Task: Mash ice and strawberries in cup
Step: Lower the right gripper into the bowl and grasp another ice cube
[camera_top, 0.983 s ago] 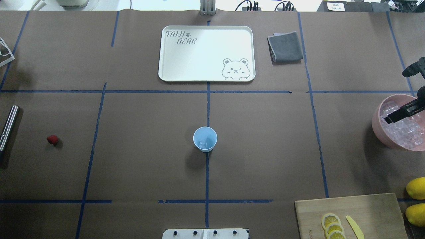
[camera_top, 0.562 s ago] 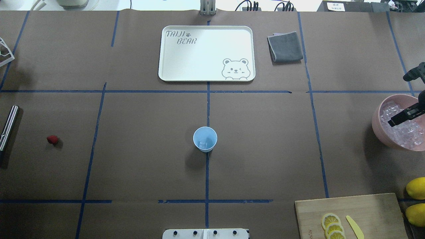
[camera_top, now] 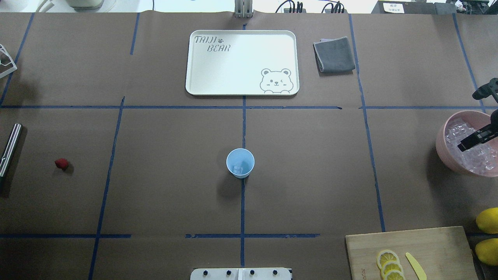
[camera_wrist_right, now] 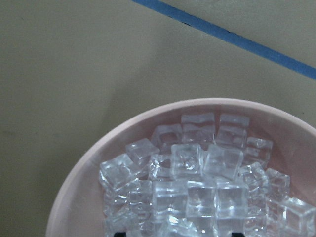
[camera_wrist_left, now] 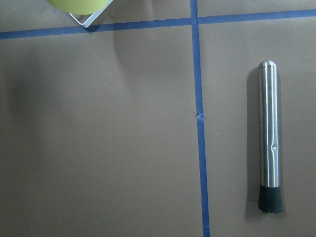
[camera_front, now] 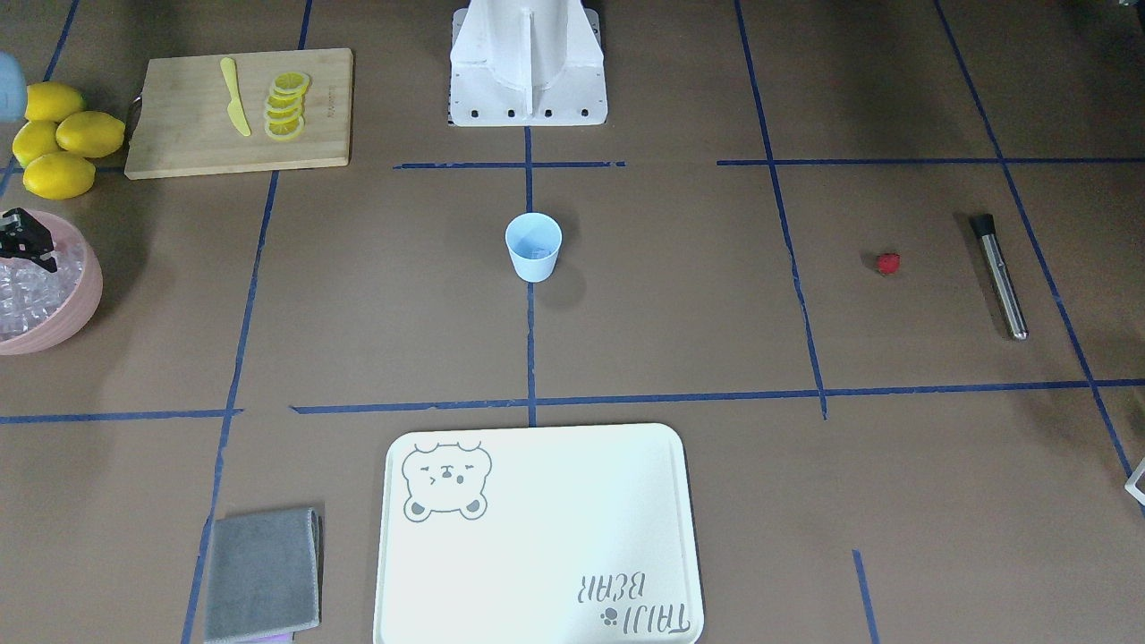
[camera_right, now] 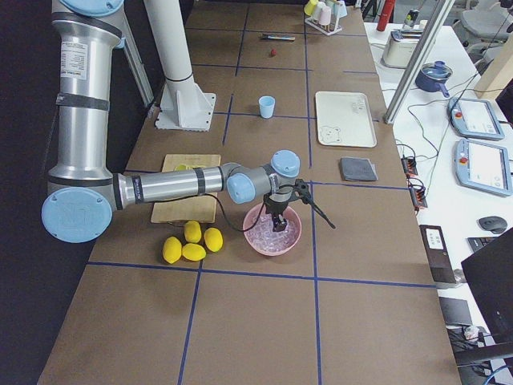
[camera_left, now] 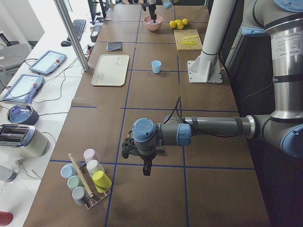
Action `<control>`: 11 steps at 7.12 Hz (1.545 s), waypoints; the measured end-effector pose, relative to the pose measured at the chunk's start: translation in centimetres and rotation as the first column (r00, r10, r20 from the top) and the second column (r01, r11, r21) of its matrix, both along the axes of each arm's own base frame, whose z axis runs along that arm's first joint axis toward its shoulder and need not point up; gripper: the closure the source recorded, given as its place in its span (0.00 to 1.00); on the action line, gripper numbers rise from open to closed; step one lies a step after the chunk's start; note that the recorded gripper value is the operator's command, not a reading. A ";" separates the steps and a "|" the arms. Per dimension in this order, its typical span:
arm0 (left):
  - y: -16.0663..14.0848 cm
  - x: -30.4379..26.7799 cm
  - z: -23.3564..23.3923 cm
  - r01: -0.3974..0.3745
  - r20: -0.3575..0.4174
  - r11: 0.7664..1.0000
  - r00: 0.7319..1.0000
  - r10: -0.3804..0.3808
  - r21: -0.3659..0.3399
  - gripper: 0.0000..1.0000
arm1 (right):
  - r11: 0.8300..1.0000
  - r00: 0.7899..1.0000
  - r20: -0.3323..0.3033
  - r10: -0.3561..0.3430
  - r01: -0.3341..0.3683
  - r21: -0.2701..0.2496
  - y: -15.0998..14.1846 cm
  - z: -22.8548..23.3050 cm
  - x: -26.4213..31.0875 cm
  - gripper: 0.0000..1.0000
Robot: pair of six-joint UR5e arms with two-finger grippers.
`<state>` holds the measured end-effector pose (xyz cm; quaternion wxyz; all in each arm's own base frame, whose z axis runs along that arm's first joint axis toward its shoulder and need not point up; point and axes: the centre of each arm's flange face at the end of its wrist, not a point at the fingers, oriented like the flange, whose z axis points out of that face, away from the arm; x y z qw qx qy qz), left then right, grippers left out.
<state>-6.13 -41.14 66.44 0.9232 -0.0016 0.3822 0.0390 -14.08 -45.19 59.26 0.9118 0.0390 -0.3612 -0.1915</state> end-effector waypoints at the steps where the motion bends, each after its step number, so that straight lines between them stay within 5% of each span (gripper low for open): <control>1: 0.0 0.0 0.0 0.000 0.000 1.000 1.000 0.000 0.001 0.00 | 1.000 1.000 -0.001 -0.001 0.001 -0.001 0.0 0.1 0.0 0.29; 7: 0.0 0.0 0.0 -0.001 0.000 1.000 1.000 0.001 0.002 0.00 | 1.000 1.000 -0.003 -0.004 0.004 -0.009 0.2 0.3 -0.2 0.37; 8: 0.0 0.0 0.0 -0.001 0.000 1.000 1.000 0.001 0.002 0.00 | 1.000 1.000 -0.003 -0.005 0.005 -0.012 0.3 0.3 -0.3 0.47; 10: 0.0 0.0 0.0 -0.002 0.000 1.000 1.000 0.002 0.003 0.00 | 1.000 1.000 -0.004 -0.009 0.009 -0.017 0.3 0.6 -0.5 0.90; 11: 0.0 0.0 0.0 -0.002 0.000 1.000 1.000 0.002 0.003 0.00 | 1.000 1.000 -0.003 -0.012 0.012 -0.017 0.2 0.6 -0.6 0.97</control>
